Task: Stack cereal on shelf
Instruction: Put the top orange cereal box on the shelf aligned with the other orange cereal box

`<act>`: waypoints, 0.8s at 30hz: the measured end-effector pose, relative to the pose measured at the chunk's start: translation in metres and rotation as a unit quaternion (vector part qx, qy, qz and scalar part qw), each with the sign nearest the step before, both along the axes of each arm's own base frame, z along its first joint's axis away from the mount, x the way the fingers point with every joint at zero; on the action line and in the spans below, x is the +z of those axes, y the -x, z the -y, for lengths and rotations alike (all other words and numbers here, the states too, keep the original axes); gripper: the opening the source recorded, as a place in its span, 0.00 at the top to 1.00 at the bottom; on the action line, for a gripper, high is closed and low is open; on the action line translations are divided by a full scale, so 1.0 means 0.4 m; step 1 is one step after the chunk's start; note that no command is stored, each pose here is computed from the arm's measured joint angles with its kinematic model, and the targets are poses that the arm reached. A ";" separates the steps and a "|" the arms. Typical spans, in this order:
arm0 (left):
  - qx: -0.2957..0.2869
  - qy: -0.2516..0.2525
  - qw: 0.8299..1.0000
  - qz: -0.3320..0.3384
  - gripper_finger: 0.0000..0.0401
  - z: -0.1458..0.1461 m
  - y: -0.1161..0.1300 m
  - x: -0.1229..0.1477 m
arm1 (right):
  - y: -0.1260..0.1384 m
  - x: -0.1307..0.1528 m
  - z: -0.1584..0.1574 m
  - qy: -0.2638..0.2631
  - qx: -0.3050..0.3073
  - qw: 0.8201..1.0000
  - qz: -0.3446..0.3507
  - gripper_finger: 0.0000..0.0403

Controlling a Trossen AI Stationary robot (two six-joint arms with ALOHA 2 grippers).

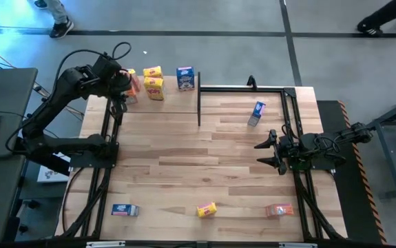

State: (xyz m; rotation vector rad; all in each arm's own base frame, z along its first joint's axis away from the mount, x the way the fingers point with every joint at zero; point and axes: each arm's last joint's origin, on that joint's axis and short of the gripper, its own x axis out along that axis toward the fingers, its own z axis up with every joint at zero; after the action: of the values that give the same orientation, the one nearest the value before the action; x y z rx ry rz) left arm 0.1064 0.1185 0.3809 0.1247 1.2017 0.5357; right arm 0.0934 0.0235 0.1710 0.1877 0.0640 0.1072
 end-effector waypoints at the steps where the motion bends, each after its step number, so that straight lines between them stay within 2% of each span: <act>1: -0.001 0.004 1.000 0.003 0.59 -0.002 0.000 -0.001 | 0.000 0.000 0.000 0.000 0.000 1.000 0.000 0.36; 24: 0.018 0.051 0.998 0.019 0.59 -0.068 0.005 -0.024 | 0.000 0.000 0.000 0.000 0.000 1.000 0.000 0.36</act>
State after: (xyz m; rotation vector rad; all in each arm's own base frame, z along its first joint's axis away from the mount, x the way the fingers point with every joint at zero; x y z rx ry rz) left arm 0.1045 0.1457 0.3713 0.0052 1.1946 0.5053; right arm 0.0934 0.0235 0.1711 0.1877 0.0636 0.1072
